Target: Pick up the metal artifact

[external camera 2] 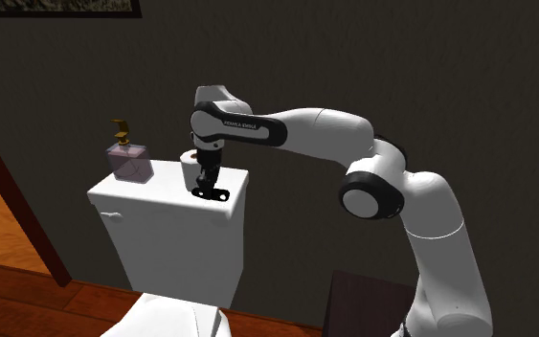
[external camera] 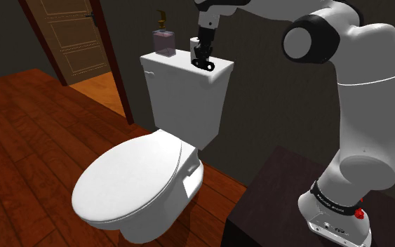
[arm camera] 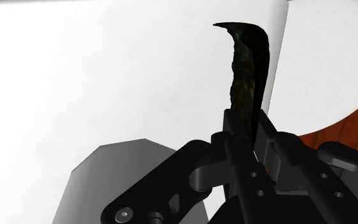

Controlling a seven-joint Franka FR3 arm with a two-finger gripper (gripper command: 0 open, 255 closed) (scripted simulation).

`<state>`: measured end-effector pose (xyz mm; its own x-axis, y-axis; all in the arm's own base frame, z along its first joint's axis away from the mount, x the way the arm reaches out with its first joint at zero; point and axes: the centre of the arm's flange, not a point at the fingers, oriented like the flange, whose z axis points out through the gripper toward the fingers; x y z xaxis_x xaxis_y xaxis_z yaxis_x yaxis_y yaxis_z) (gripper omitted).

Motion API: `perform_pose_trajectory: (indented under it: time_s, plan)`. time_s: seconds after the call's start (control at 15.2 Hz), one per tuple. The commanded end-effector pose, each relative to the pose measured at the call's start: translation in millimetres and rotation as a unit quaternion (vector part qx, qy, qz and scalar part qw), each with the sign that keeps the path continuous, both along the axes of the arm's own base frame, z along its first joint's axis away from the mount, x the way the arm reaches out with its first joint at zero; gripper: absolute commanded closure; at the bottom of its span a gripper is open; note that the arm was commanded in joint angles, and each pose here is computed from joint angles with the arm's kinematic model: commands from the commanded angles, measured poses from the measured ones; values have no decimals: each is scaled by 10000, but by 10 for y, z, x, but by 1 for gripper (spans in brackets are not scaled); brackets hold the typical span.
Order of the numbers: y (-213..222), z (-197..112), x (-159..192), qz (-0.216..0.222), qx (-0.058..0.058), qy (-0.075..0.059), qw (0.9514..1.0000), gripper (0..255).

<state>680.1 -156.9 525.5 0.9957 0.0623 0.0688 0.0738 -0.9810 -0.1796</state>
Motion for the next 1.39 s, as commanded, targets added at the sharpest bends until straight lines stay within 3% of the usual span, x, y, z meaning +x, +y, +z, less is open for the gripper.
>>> perform_pose_trajectory:
  time_s: [0.0, 0.2, 1.32]
  plan:
    - [1, -13, 1, 2, 3, 13, 10000, 255]
    - [5, -11, 9, 2, 3, 12, 10000, 255]
    - [5, 789, 8, 2, 3, 12, 10000, 255]
